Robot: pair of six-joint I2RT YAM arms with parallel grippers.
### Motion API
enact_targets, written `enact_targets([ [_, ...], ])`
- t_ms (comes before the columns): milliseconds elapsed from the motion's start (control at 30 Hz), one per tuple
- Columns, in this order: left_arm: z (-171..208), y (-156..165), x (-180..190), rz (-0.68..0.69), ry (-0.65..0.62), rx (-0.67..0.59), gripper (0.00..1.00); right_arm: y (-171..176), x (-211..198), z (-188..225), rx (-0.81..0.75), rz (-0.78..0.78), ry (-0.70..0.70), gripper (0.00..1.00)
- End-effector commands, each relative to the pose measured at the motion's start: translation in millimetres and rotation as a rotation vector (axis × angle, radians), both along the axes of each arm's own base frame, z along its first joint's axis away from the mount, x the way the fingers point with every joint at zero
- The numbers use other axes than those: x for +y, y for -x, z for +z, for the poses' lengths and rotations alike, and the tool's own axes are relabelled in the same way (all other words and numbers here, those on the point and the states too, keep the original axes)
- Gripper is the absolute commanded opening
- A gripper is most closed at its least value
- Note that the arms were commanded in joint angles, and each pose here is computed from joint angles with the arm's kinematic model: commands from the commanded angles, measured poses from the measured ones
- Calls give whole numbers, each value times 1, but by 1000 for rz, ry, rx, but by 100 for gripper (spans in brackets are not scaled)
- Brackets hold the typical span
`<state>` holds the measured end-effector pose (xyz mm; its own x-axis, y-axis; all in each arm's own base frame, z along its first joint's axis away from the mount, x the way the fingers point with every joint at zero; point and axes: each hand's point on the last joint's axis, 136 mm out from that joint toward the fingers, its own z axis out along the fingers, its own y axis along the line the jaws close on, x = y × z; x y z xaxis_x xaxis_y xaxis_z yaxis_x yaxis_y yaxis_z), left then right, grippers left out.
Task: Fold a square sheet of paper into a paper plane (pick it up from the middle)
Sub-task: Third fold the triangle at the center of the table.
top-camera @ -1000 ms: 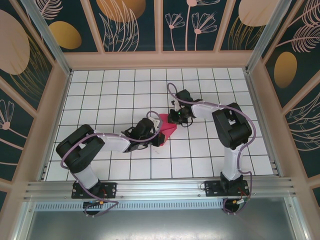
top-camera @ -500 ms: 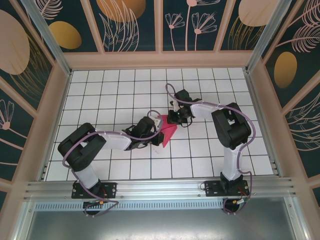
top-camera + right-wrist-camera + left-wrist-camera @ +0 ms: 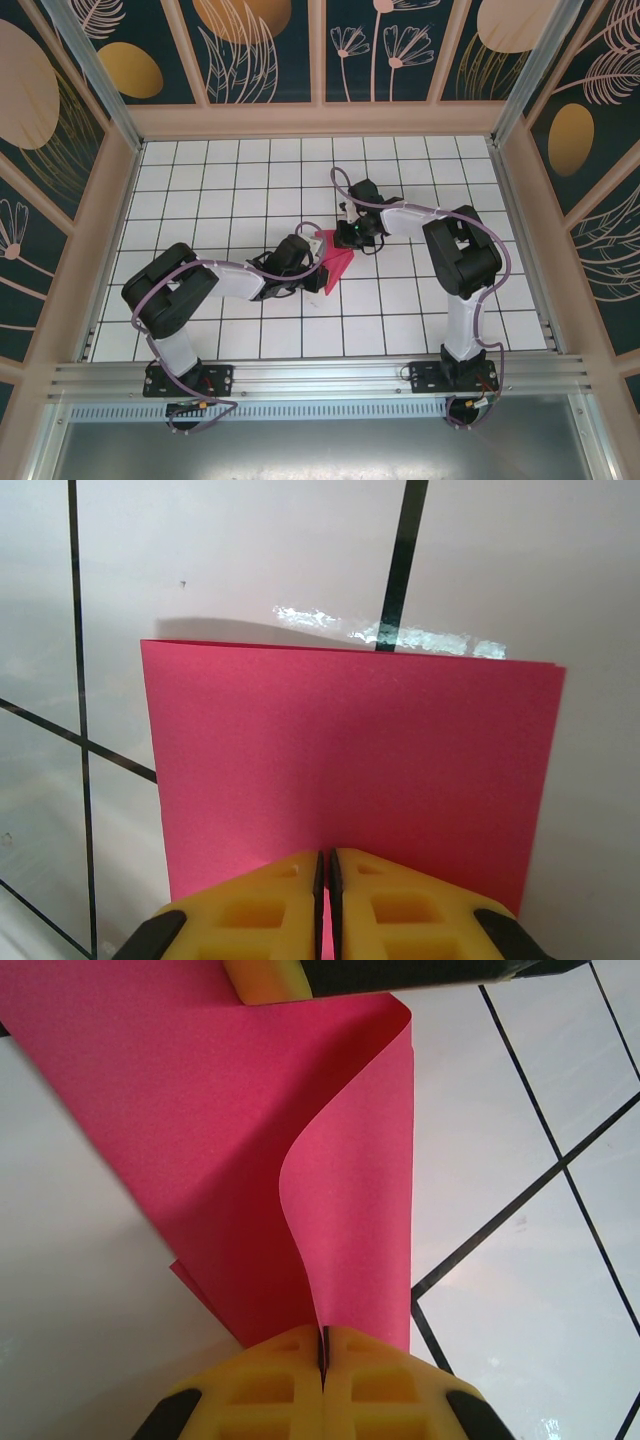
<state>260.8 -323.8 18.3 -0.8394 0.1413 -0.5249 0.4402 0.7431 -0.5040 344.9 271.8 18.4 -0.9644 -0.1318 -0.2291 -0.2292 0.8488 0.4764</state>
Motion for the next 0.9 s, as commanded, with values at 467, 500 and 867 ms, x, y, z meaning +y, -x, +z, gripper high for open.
enact_targets([
  [467,5,-4,-5,-50,5,-44,4,11,1,-12,47,26,32,15],
  [500,6,-4,-6,-55,13,-43,4,11,1,-12,47,27,30,15],
  [867,1,-4,-5,-66,-2,-53,4,11,2,-12,47,24,28,15],
])
